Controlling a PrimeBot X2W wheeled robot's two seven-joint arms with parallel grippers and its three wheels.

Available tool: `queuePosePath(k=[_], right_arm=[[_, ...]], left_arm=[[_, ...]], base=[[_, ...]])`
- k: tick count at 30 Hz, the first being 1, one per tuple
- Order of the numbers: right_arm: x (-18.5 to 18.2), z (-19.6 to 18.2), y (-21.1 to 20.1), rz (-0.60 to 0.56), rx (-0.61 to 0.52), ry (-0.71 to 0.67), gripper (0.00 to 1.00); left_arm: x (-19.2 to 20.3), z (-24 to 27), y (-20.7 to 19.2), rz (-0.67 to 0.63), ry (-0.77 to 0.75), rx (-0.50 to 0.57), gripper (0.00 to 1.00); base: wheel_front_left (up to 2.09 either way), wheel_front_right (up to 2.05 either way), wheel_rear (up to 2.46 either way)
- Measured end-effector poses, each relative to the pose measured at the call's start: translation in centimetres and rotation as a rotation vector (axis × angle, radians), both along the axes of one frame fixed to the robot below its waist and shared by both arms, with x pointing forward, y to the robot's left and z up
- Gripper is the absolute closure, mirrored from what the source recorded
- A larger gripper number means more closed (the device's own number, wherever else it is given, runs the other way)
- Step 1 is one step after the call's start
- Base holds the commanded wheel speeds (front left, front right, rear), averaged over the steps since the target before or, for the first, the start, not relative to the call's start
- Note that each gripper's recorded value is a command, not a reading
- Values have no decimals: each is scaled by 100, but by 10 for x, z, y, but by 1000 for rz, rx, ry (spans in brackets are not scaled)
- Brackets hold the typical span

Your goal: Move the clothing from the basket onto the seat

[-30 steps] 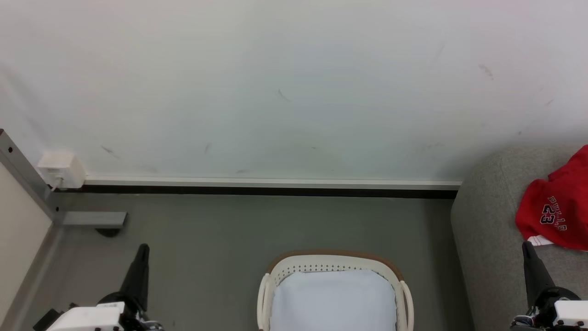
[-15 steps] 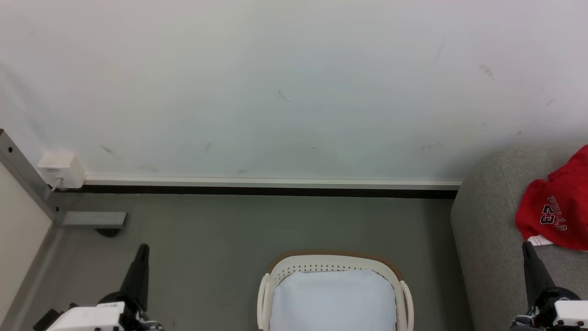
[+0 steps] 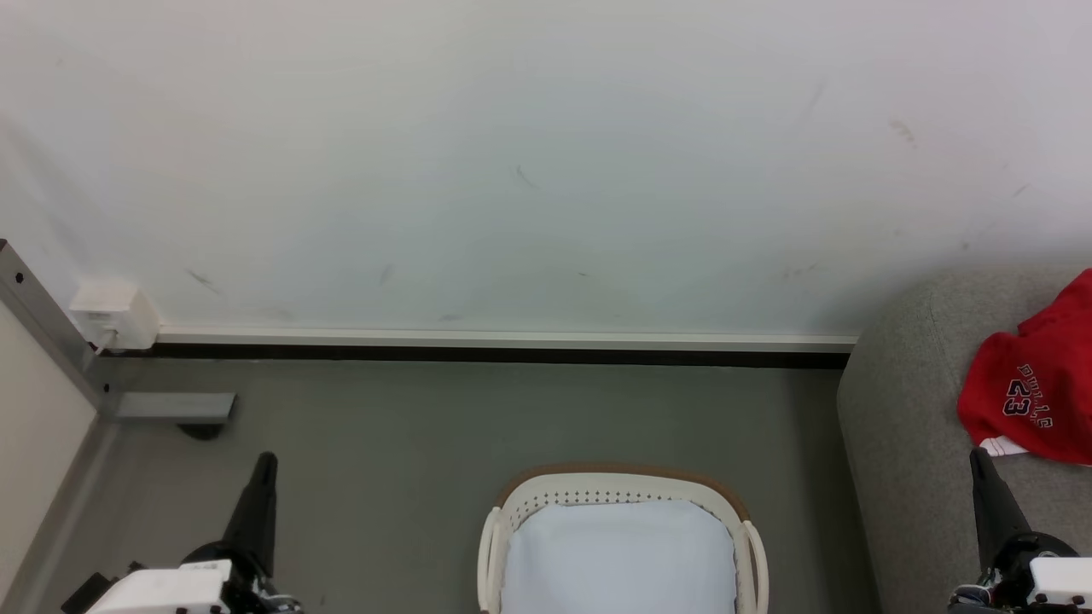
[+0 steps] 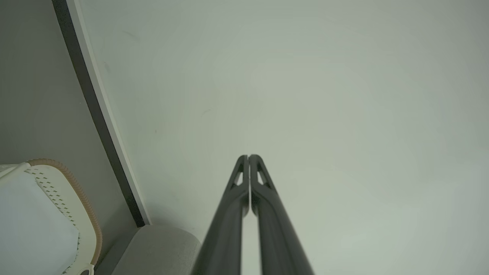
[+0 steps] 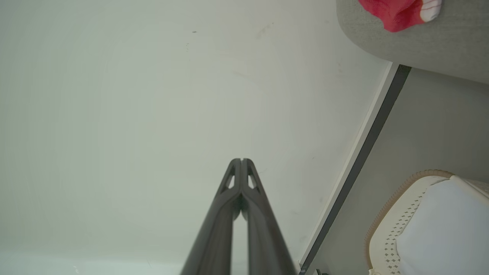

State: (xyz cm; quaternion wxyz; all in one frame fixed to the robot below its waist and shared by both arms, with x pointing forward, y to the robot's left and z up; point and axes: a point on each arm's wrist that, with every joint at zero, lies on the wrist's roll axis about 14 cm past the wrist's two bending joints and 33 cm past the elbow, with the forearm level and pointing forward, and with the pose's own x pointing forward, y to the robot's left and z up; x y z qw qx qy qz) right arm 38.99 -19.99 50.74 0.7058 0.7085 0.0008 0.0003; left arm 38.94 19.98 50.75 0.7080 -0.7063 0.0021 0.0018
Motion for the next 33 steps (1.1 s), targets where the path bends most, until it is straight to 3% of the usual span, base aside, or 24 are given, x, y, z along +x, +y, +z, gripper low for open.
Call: queuePosePath(k=[33], right_arm=[[0,0,0,0,0,0,100]], left_arm=[[0,0,0,0,0,0,100]], base=[[0,0,0]])
